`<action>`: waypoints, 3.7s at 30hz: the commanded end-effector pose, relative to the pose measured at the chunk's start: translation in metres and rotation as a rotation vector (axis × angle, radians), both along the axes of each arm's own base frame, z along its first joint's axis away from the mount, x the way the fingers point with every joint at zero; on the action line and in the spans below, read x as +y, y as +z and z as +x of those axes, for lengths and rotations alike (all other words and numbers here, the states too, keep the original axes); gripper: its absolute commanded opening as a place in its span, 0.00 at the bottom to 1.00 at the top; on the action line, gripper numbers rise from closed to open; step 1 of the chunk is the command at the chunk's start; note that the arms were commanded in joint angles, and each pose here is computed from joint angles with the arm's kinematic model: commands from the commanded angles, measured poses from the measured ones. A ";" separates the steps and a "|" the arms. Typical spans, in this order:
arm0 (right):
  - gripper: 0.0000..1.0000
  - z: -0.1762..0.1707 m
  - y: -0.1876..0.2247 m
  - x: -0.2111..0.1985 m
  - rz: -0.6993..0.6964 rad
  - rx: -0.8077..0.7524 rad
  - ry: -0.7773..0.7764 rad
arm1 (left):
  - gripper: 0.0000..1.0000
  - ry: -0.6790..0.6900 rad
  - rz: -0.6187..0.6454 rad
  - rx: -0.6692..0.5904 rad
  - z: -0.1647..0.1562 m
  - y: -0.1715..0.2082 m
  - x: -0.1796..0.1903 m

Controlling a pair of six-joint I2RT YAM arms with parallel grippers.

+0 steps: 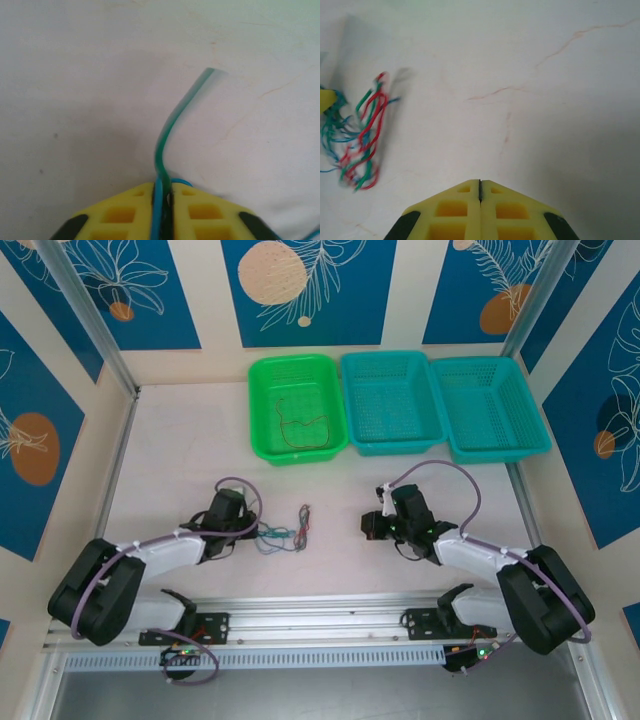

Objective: Untangle the cables

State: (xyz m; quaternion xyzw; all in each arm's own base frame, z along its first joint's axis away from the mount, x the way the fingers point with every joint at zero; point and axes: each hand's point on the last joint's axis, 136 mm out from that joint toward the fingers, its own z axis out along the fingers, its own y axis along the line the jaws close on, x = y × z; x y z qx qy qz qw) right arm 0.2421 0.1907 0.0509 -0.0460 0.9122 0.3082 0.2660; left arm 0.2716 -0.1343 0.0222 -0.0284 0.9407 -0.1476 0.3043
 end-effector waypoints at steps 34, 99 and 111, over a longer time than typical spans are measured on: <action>0.34 -0.007 -0.006 0.082 0.037 0.401 -0.014 | 0.35 -0.650 -0.190 0.101 -0.037 0.021 -0.161; 0.00 -0.014 -0.050 -0.078 0.029 0.394 -0.650 | 0.00 -0.060 -0.394 0.023 0.012 0.044 -0.044; 0.08 -0.006 0.003 -0.050 -0.027 0.163 -0.377 | 0.00 -0.138 -0.474 -0.060 0.011 0.067 -0.051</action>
